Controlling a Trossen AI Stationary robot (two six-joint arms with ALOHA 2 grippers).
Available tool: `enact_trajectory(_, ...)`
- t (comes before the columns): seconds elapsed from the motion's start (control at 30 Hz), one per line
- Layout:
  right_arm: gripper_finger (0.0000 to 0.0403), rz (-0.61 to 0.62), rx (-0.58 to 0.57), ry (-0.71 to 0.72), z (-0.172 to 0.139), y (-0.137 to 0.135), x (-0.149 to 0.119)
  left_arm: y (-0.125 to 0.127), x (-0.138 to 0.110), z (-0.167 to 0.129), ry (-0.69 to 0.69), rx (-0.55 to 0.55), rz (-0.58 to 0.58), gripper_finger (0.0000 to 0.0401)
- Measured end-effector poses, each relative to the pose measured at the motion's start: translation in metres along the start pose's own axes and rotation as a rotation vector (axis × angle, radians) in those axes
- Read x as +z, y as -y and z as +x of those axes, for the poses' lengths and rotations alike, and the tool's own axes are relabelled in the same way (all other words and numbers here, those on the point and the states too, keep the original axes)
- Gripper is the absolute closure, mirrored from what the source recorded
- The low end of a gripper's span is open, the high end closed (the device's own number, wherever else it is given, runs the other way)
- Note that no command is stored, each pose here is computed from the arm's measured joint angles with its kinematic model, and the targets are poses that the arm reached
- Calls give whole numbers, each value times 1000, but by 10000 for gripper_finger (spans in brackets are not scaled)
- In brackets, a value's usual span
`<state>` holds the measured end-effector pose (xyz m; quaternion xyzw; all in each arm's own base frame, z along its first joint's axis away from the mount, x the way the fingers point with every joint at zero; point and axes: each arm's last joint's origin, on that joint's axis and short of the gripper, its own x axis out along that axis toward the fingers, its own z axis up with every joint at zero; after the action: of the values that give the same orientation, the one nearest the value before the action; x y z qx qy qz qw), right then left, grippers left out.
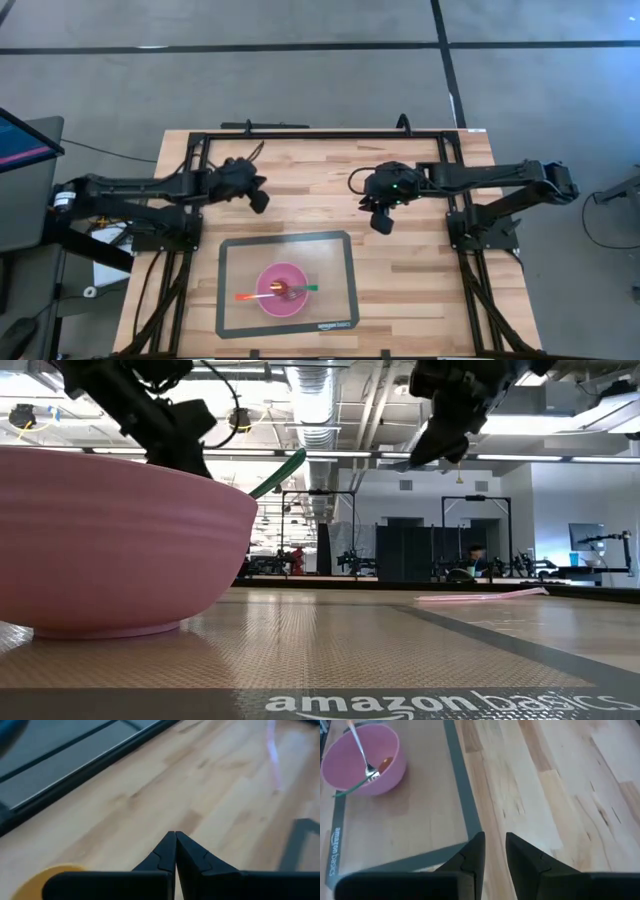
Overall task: Pick & Place Utensil
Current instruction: Put the yellow cup on the transparent mat to the top left of the pink bowl
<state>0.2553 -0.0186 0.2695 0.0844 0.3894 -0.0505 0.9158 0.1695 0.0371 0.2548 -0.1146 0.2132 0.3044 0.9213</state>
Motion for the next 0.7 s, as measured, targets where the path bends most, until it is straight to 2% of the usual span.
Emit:
enact_trajectory(0.2,332,0,1,5,4,0,1,-15,1,5,-23,83,46,395)
enact_trajectory(0.4,332,-1,5,31,3,-1,4,-25,2,8,-59,46,12,395)
enact_trajectory(0.53,332,-1,5,32,3,0,4,-32,1,9,-86,81,0,394)
enact_trajectory(0.7,332,-5,5,32,3,0,4,-39,0,10,-107,106,10,364)
